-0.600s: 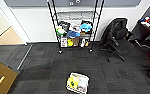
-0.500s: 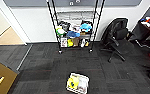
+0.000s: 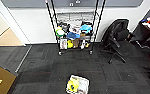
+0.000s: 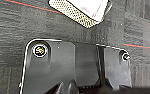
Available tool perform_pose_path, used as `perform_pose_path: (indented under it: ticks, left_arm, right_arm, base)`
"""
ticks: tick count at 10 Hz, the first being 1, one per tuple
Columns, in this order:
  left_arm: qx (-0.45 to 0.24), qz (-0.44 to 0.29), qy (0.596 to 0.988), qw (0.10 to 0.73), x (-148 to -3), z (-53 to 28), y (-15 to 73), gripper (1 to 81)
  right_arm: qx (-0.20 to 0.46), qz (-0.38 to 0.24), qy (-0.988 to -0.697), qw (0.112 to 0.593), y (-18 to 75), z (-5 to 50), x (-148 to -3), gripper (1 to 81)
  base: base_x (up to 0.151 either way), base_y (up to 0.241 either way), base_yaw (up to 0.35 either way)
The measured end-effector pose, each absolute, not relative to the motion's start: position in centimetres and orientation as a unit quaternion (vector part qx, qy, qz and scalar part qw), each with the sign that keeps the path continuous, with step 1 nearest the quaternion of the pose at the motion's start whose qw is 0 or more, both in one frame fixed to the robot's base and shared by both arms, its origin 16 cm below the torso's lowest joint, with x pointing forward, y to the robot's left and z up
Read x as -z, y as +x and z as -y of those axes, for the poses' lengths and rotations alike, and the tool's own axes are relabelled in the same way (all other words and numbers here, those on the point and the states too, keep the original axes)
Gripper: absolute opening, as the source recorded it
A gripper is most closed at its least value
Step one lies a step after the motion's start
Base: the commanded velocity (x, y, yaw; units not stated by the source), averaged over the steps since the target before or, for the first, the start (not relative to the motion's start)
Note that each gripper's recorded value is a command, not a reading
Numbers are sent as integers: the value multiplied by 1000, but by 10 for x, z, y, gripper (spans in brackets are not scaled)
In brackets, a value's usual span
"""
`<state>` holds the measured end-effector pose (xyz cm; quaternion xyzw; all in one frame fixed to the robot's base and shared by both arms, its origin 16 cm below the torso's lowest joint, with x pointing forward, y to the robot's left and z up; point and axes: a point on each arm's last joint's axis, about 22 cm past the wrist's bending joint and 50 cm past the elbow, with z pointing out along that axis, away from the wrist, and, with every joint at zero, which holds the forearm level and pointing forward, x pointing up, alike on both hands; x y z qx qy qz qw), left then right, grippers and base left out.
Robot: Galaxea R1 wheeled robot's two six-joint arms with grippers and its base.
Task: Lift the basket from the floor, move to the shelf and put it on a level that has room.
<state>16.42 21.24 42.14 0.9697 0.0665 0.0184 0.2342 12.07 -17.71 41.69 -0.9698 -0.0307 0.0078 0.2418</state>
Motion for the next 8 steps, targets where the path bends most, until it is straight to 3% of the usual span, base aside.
perform_pose_path:
  ticks: [8]
  left_arm:
    - [-18,-66,970,234,-421,-213,164,811]
  right_arm:
    - [-11,30,-970,242,115,177,-417,811]
  base:
    - [102,0,0]
